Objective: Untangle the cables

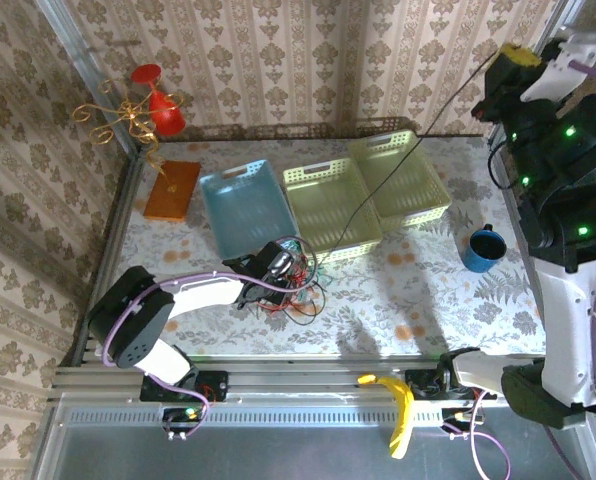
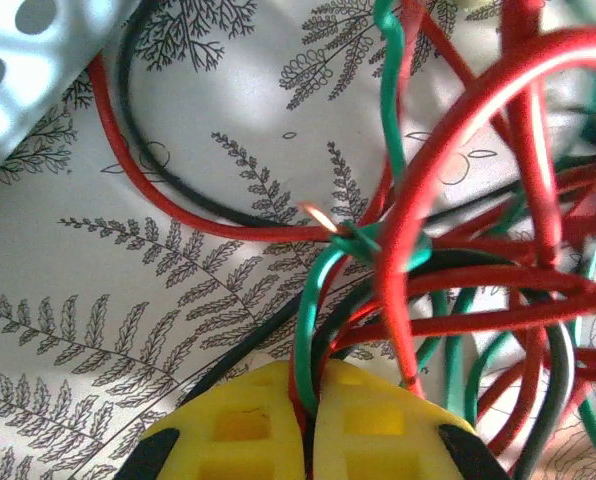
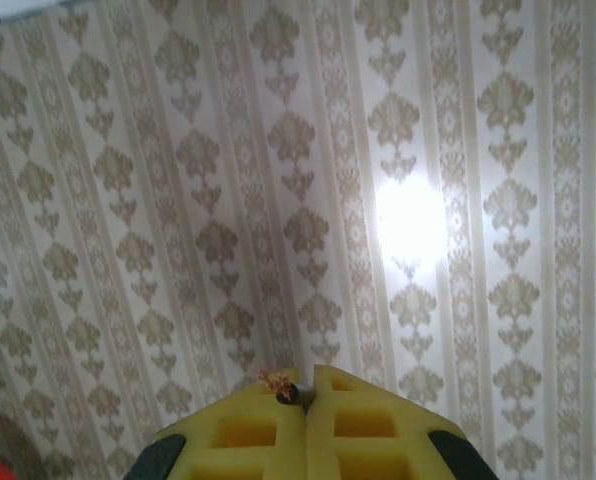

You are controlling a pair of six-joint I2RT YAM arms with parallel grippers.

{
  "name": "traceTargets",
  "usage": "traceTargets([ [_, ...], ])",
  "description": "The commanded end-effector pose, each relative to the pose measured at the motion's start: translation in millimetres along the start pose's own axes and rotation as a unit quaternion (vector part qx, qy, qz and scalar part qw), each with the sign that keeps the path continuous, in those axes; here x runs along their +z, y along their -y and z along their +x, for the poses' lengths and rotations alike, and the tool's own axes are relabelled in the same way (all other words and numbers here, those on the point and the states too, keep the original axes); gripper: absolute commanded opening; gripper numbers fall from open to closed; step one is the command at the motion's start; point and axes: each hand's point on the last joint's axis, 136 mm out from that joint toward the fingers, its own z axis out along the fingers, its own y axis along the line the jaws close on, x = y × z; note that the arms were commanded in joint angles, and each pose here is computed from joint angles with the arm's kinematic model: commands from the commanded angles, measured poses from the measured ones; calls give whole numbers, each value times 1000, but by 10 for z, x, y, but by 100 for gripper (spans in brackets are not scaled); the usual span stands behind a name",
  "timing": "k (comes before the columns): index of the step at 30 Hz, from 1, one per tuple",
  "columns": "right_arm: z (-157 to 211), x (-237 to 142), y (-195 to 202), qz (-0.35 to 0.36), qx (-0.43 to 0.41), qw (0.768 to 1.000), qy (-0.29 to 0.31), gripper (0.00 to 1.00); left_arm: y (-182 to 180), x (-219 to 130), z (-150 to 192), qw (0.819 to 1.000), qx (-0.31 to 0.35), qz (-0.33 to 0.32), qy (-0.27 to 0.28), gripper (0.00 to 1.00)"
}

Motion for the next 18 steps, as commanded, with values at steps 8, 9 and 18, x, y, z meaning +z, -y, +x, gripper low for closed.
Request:
traceTargets([
  [8, -297, 312, -531, -144, 83, 986, 17, 0, 16, 146, 345, 998, 14, -12, -58, 0],
  [9, -283, 371, -578, -155, 91, 984, 14, 0, 41, 146, 339, 998, 16, -8, -57, 0],
  [18, -135, 845, -737, -173, 107, 979, -1, 0, 171, 126, 200, 999, 19, 4, -36, 0],
])
